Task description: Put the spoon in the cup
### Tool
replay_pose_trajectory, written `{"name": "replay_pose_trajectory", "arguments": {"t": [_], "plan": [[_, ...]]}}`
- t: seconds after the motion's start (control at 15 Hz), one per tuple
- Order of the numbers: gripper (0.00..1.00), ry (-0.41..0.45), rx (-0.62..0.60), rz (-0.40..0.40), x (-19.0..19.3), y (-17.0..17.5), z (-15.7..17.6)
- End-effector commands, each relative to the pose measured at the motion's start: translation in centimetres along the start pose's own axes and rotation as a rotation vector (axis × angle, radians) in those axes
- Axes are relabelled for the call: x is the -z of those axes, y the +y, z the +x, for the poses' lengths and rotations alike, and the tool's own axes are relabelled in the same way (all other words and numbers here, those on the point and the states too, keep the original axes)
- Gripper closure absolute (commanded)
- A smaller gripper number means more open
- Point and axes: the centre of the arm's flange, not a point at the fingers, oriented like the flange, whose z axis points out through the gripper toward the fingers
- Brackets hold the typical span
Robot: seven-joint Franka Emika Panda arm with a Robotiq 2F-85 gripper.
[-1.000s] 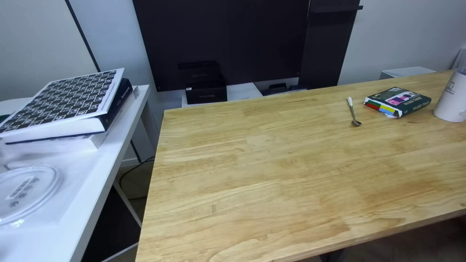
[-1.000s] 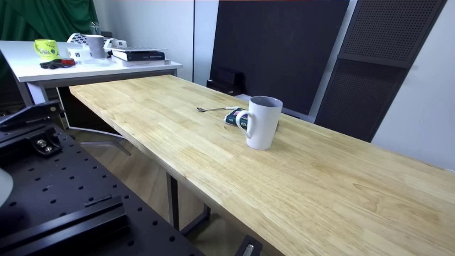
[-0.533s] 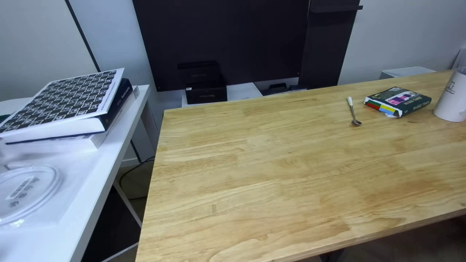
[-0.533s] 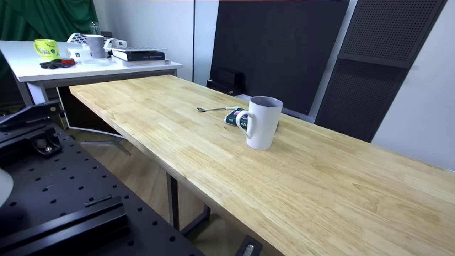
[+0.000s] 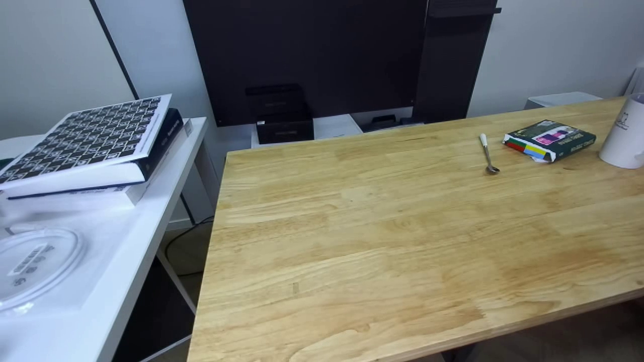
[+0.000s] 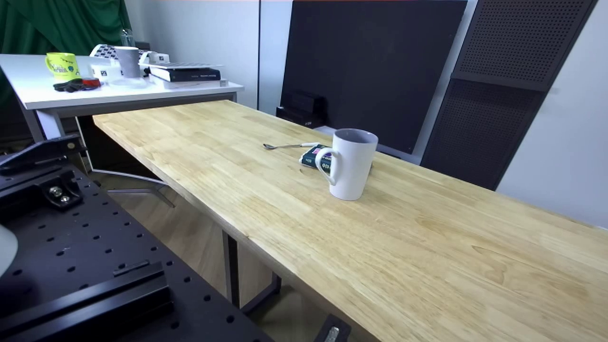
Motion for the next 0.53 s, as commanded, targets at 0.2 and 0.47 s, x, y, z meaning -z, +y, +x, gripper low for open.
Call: {"name": "replay_pose_trajectory", "arguments": {"t": [0.2, 0.47], "plan": [[0.0, 0.014, 0.029, -0.088, -0.6, 0.6, -1.8], [0.0, -0.021, 0.018, -0.111, -6.4, 0.4, -1.3]]}}
